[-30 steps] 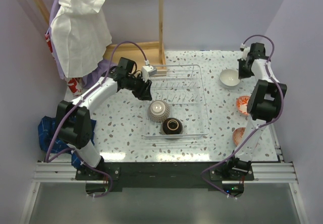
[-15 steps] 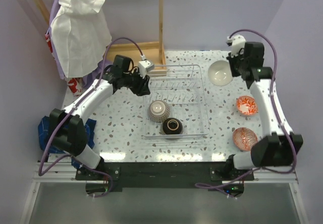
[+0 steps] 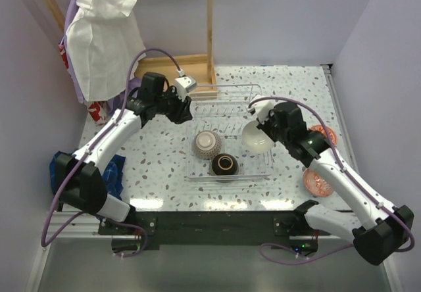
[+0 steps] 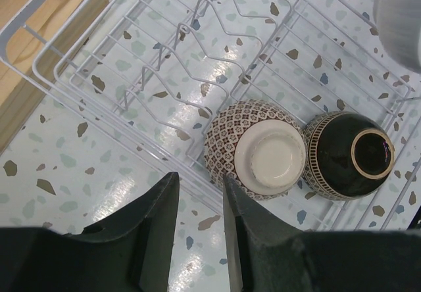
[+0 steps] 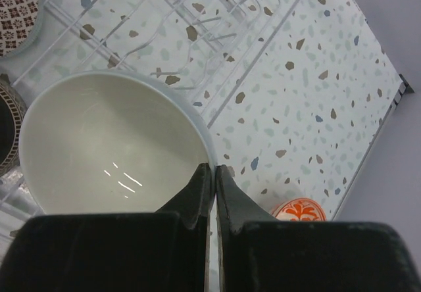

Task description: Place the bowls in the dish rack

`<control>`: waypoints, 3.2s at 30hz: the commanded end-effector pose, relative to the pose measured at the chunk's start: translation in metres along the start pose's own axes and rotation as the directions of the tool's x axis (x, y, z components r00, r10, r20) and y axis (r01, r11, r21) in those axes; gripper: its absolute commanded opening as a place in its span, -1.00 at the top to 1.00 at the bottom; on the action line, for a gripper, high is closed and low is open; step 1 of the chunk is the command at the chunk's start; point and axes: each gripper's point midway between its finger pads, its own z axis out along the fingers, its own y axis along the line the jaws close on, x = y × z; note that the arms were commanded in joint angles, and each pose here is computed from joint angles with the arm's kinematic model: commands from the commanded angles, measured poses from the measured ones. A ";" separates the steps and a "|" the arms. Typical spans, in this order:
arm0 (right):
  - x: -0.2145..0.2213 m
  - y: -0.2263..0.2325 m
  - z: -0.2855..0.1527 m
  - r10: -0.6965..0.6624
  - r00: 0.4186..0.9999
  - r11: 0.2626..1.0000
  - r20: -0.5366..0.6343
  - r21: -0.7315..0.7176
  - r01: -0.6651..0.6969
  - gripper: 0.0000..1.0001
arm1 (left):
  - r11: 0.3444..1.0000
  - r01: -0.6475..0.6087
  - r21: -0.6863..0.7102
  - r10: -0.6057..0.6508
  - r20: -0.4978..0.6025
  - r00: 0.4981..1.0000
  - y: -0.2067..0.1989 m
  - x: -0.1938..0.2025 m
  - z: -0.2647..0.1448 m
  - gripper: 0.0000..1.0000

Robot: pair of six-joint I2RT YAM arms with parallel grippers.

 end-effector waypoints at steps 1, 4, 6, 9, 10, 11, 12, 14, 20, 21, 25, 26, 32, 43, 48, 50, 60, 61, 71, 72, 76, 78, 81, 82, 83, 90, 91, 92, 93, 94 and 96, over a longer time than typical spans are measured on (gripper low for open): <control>-0.042 -0.003 0.000 -0.064 0.984 0.994 0.166 0.094 0.048 1.00 | 1.000 -0.025 0.005 0.025 0.045 0.999 0.001 -0.013 -0.003 0.25; -0.042 0.018 0.008 -0.093 0.978 0.994 0.185 0.070 0.081 1.00 | 0.999 -0.030 0.042 0.028 0.047 0.999 0.000 -0.021 0.005 0.25; -0.040 0.025 0.012 -0.097 0.978 0.993 0.185 0.084 0.083 1.00 | 0.996 -0.054 0.068 0.050 0.066 0.997 0.000 -0.033 0.007 0.25; -0.035 0.039 0.025 -0.107 0.975 0.990 0.195 0.111 0.087 1.00 | 0.994 -0.064 0.088 0.058 0.072 0.996 0.003 -0.043 0.017 0.25; -0.039 0.042 0.027 -0.098 0.971 0.990 0.220 0.119 0.073 1.00 | 0.994 -0.060 0.095 0.054 0.065 0.996 0.006 -0.042 0.023 0.25; -0.032 0.046 0.033 -0.102 0.973 0.990 0.206 0.117 0.079 1.00 | 0.993 -0.058 0.104 0.051 0.067 0.996 0.006 -0.044 0.026 0.25; -0.030 0.048 0.035 -0.099 0.974 0.990 0.204 0.120 0.076 1.00 | 0.993 -0.064 0.104 0.057 0.076 0.995 0.007 -0.049 0.027 0.25; -0.029 0.052 0.040 -0.101 0.972 0.989 0.211 0.132 0.074 1.00 | 0.992 -0.061 0.114 0.052 0.077 0.996 0.009 -0.050 0.036 0.25; -0.028 0.057 0.052 -0.111 0.970 0.984 0.216 0.159 0.078 1.00 | 0.960 -0.120 0.252 0.098 0.096 0.991 -0.012 -0.047 0.057 0.26; -0.028 0.059 0.054 -0.114 0.970 0.985 0.214 0.155 0.081 1.00 | 0.951 -0.136 0.278 0.113 0.096 0.989 -0.017 -0.047 0.059 0.27; -0.030 0.070 0.058 -0.119 0.969 0.985 0.218 0.146 0.088 1.00 | 0.912 -0.171 0.373 0.155 0.072 0.985 -0.033 -0.039 0.082 0.31; -0.029 0.073 0.058 -0.121 0.969 0.986 0.216 0.138 0.093 1.00 | 0.900 -0.186 0.394 0.170 0.076 0.983 -0.038 -0.038 0.087 0.32; -0.013 0.097 0.054 -0.125 0.971 0.991 0.206 0.078 0.111 1.00 | 0.876 -0.202 0.438 0.177 0.097 0.979 -0.045 -0.037 0.117 0.79; 0.003 0.125 0.059 -0.173 0.965 0.984 0.198 -0.006 0.178 1.00 | 0.830 -0.212 0.516 0.162 0.140 0.977 -0.064 -0.031 0.151 1.00; 0.004 0.130 0.059 -0.189 0.962 0.980 0.195 -0.020 0.196 1.00 | 0.795 -0.230 0.562 0.169 0.158 0.973 -0.083 -0.030 0.158 1.00; 0.004 0.130 0.060 -0.198 0.962 0.978 0.189 -0.021 0.205 1.00 | 0.781 -0.239 0.576 0.176 0.164 0.971 -0.091 -0.030 0.159 1.00; 0.009 0.141 0.057 -0.220 0.964 0.966 0.151 -0.105 0.237 0.29 | 0.726 -0.267 0.633 0.214 0.161 0.963 -0.116 -0.014 0.148 1.00; 0.008 0.141 0.056 -0.218 0.965 0.966 0.145 -0.111 0.234 0.25 | 0.723 -0.278 0.633 0.224 0.165 0.960 -0.118 -0.013 0.147 1.00; -0.006 0.134 0.029 -0.184 0.976 0.964 0.121 -0.170 0.203 0.00 | 0.665 -0.272 0.695 0.240 0.146 0.960 -0.137 -0.001 0.133 1.00; -0.007 0.131 0.023 -0.180 0.978 0.963 0.107 -0.182 0.197 -0.01 | 0.660 -0.276 0.699 0.242 0.150 0.959 -0.139 -0.001 0.132 1.00; -0.013 0.123 -0.002 -0.136 0.984 0.964 0.113 -0.214 0.157 -0.06 | 0.634 -0.283 0.719 0.247 0.159 0.956 -0.147 -0.003 0.127 1.00; -0.013 0.118 -0.011 -0.124 0.987 0.966 0.098 -0.214 0.142 -0.07 | 0.624 -0.275 0.731 0.244 0.152 0.958 -0.150 -0.001 0.126 1.00; -0.012 0.109 -0.020 -0.105 0.991 0.974 0.084 -0.192 0.119 -0.14 | 0.600 -0.281 0.749 0.250 0.159 0.955 -0.158 0.000 0.124 1.00; -0.011 0.105 -0.020 -0.099 0.992 0.979 0.075 -0.174 0.111 -0.16 | 0.594 -0.285 0.752 0.251 0.163 0.954 -0.160 -0.001 0.122 1.00; -0.009 0.099 -0.020 -0.082 0.994 0.984 0.065 -0.155 0.092 -0.19 | 0.590 -0.281 0.757 0.249 0.160 0.955 -0.162 0.000 0.122 1.00; 0.019 0.059 0.001 -0.001 0.997 0.999 -0.071 -0.053 -0.003 -0.18 | 0.563 -0.277 0.778 0.246 0.163 0.956 -0.177 0.000 0.121 1.00; 0.020 0.060 0.002 0.005 0.997 0.998 -0.076 -0.068 -0.010 -0.18 | 0.559 -0.274 0.782 0.242 0.163 0.957 -0.179 0.000 0.120 1.00; 0.021 0.060 0.003 0.006 0.997 0.997 -0.081 -0.073 -0.012 -0.18 | 0.557 -0.281 0.782 0.243 0.171 0.955 -0.180 -0.002 0.120 1.00; 0.021 0.062 0.003 0.003 0.997 0.996 -0.075 -0.084 -0.009 -0.18 | 0.556 -0.278 0.784 0.242 0.167 0.956 -0.181 -0.001 0.121 1.00; 0.019 0.065 0.002 0.002 0.998 0.995 -0.065 -0.102 -0.009 -0.19 | 0.558 -0.275 0.783 0.242 0.164 0.956 -0.181 -0.001 0.121 1.00; 0.021 0.075 0.002 -0.008 0.998 0.988 -0.061 -0.157 -0.002 -0.19 | 0.556 -0.278 0.783 0.242 0.167 0.956 -0.182 -0.001 0.121 1.00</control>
